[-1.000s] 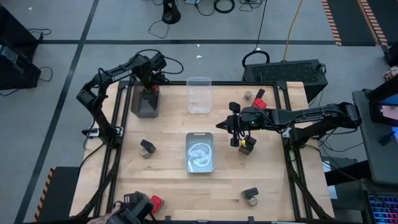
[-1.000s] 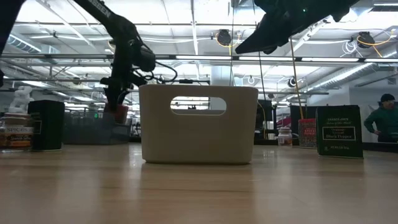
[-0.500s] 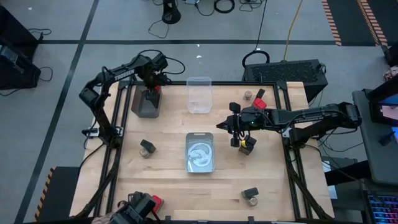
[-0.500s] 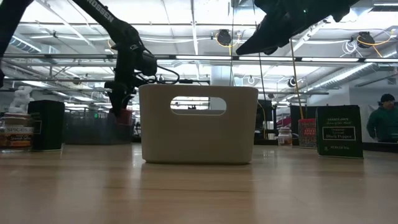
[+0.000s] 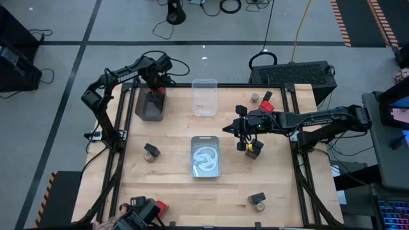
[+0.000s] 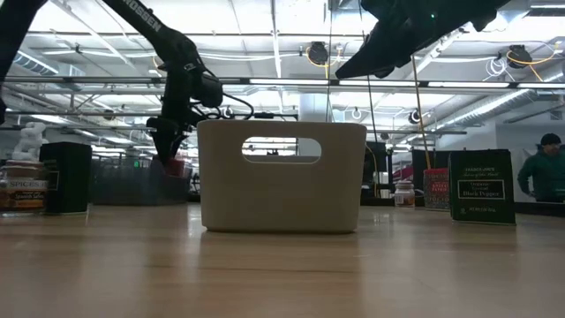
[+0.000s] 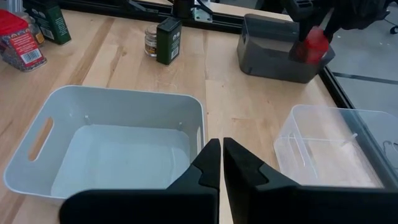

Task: Sort spices by type
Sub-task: Put the red seasoning can into the black transparent bin

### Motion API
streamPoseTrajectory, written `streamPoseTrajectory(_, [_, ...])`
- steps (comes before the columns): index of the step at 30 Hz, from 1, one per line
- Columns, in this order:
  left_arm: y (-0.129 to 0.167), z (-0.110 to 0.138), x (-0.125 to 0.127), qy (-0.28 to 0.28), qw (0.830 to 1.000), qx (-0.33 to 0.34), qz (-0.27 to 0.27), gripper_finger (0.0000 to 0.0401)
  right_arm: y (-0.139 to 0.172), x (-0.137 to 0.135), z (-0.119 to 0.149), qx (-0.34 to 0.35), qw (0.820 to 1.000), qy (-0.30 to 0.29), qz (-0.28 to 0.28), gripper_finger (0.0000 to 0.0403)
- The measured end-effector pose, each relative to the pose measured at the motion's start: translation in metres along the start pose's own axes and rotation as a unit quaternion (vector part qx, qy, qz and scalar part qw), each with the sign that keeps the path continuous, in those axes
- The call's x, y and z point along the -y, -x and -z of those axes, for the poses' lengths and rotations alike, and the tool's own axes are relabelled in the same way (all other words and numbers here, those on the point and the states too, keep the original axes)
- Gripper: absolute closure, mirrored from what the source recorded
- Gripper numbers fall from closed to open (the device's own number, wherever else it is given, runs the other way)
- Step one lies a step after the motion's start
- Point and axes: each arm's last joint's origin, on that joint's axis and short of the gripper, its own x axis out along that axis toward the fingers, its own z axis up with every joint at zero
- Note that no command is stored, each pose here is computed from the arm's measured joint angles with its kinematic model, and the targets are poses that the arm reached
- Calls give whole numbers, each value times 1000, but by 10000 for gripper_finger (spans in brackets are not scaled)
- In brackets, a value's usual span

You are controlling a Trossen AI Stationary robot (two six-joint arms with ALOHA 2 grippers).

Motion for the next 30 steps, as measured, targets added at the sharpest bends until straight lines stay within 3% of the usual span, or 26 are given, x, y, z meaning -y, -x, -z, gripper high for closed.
streamPoseTrajectory(14, [0,0,1,-6,1000,-4,3,123,0,0,0,-1,1000,0,0,403])
streamPoseTrajectory(20, [15,6,8,2,1000,-2,1,122,0,0,0,-1,1000,7,0,403])
streamPoseTrajectory(25, [41,11,19,27,998,55,2,122,0,0,0,-1,1000,23,1,403])
streamPoseTrajectory(30, [69,13,37,69,985,147,51,122,0,0,-1,3,1000,22,3,403])
